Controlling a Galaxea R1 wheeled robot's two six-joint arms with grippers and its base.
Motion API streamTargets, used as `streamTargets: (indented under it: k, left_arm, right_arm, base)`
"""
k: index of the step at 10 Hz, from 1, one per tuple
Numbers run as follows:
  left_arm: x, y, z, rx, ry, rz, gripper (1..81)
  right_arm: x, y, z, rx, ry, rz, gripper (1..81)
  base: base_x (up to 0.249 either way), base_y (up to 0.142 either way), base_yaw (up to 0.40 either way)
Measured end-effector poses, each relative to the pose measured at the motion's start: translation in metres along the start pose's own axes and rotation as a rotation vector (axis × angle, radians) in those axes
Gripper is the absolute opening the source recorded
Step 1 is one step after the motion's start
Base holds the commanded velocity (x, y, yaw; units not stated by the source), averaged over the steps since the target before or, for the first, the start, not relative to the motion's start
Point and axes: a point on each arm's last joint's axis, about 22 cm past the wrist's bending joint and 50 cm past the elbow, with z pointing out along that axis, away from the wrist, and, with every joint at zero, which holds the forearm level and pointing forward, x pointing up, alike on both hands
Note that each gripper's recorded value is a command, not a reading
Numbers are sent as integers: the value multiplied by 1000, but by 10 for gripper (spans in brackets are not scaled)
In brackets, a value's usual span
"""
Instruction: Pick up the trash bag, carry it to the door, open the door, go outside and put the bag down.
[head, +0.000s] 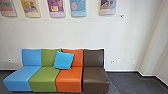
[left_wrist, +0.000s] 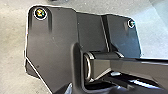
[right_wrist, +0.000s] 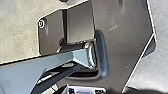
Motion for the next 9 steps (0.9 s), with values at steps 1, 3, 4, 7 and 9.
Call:
streamTargets:
  k: [1,3,4,7,9]
  left_arm:
    - [1,-1,-3,-12,1,0,811]
    - [3,-8,-14,-35,5,0,811]
    - [3,-19,-22,-36,6,-1,811]
    - [7,-46,-43,-33,10,-19,811]
    - [13,-45,-51,-57,13,-31,811]
  right_arm:
    - [-1,-4,-4,19,-5,1,811]
    - [-1,-9,-15,54,-11,4,811]
    - [1,-10,-23,72,-14,4,811]
    - [6,-2,-51,103,-16,4,811]
    - [14,-2,-68,125,-16,5,811]
  base:
    - [0,0,0]
    - [0,0,0]
    - [0,0,0]
    - [0,0,0]
    - [0,0,0]
